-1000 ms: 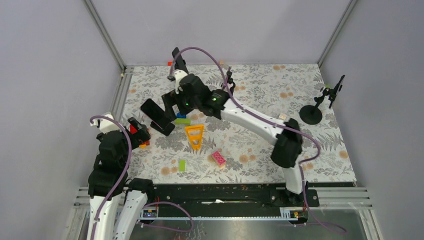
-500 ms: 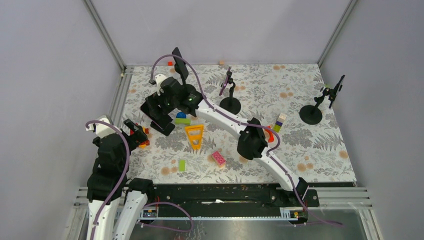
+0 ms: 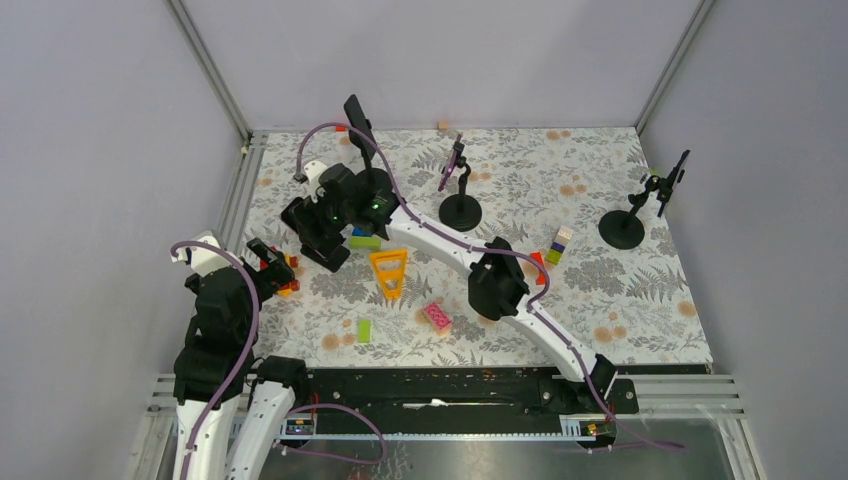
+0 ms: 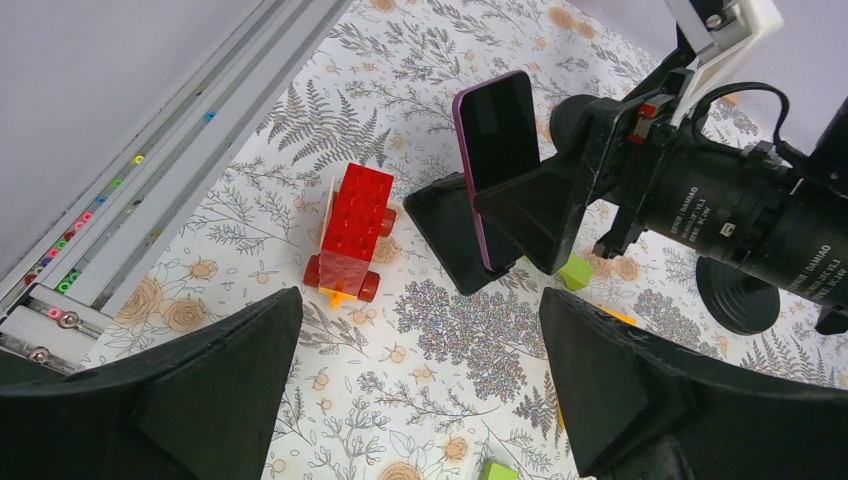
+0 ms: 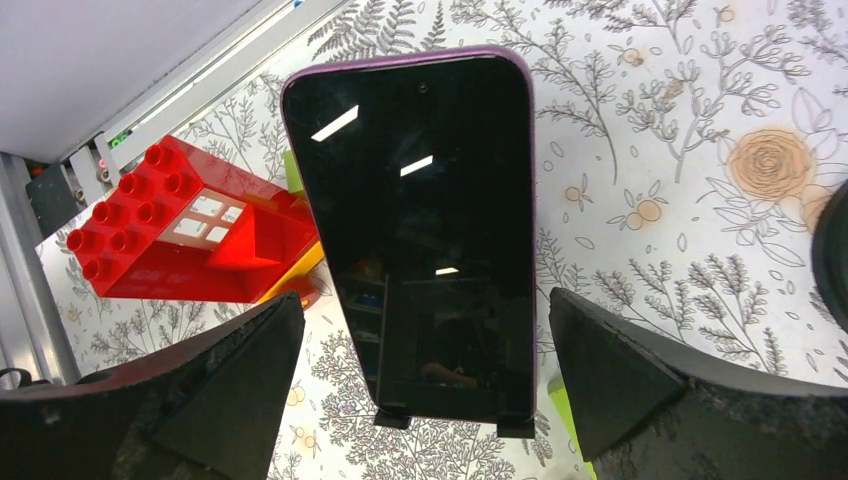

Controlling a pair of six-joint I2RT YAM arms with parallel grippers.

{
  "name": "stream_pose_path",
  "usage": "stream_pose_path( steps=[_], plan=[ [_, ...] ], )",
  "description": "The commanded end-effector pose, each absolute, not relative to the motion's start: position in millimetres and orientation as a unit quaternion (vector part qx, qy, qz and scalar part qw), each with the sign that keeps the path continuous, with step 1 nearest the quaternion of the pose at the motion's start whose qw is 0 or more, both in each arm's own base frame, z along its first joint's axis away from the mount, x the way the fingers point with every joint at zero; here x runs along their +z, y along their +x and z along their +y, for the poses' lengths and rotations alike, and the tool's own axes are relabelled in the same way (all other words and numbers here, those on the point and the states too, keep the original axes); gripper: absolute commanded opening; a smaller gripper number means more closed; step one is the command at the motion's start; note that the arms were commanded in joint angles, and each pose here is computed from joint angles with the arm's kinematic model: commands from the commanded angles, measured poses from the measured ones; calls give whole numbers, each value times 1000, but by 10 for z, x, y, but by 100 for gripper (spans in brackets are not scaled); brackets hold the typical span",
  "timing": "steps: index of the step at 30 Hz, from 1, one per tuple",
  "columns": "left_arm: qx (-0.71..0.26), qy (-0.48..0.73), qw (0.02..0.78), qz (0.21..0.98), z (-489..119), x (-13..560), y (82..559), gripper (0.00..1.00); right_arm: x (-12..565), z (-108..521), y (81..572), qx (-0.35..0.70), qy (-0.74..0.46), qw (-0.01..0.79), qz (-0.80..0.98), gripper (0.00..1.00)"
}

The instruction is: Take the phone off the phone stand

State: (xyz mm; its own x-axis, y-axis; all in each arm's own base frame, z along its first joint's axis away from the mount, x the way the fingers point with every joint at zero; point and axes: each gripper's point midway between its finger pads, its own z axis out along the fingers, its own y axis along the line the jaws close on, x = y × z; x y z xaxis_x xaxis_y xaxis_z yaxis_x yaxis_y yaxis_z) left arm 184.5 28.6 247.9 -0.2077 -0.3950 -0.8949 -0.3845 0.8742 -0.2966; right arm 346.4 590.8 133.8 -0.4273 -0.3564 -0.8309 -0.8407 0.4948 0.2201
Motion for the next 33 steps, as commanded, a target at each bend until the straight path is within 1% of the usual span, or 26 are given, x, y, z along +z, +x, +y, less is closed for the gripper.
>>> stream_pose_path(
  steps=[1,16,25,26,33],
  plan=[
    [-7,-260,594,761,313,2619,1856,99,1542,6086,3379,355,-405,392,746,99],
    [-7,-258,594,762,306,2605,1866,99,1271,6075,3472,327,-397,395,761,99],
    [-8,-256,593,763,302,2601,1870,99,1262,6094,3478,319,-397,402,761,99],
    [-8,-256,593,763,302,2599,1871,99,1250,6095,3476,317,-397,402,762,98],
    [-8,-255,592,765,296,2594,1879,99,1240,6123,3462,315,-397,406,760,87]
  ],
)
